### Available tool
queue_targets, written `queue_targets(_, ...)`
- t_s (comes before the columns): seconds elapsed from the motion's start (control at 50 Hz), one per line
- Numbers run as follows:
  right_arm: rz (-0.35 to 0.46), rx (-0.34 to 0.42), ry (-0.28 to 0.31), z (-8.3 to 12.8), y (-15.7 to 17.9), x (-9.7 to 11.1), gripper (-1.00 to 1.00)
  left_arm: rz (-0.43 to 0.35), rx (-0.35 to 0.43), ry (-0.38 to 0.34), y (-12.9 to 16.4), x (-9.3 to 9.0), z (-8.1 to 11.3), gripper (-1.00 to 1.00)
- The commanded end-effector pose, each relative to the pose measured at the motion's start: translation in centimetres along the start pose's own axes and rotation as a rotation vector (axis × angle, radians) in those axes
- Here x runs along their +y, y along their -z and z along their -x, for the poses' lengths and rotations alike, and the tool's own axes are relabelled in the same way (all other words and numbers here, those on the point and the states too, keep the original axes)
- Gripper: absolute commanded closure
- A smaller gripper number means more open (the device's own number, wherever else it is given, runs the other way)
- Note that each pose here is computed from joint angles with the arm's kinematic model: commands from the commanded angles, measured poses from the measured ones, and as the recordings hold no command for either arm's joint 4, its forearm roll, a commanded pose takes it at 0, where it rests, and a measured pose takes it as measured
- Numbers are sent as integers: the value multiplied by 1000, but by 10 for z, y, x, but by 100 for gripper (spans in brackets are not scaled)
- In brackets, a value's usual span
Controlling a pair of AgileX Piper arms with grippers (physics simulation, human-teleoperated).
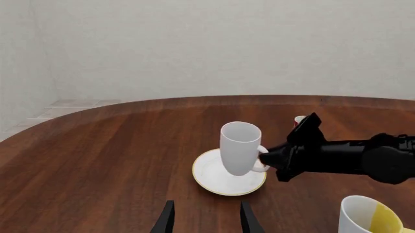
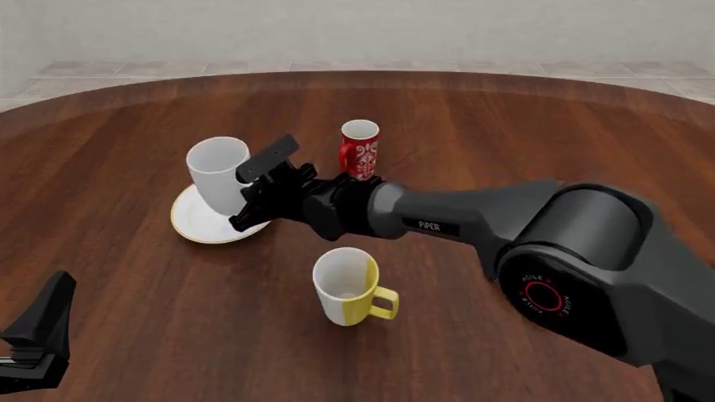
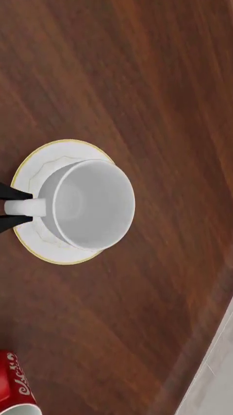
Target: Put the white mug on the left plate.
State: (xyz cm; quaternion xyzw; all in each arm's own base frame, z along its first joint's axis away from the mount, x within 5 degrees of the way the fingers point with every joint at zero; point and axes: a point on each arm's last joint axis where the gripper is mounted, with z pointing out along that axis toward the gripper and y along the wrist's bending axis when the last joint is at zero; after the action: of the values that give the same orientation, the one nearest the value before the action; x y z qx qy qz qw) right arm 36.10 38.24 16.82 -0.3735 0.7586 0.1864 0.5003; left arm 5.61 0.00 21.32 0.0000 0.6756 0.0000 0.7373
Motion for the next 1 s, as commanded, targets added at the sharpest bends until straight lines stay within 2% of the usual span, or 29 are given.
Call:
queue_targets(0.02,0,-4,-9,0,-3,0,100,0,0,0,0,0,0,-100)
queue_targets(1.0,10,15,-12,-8,-18,6,100,0,0,0,0,0,0,-100)
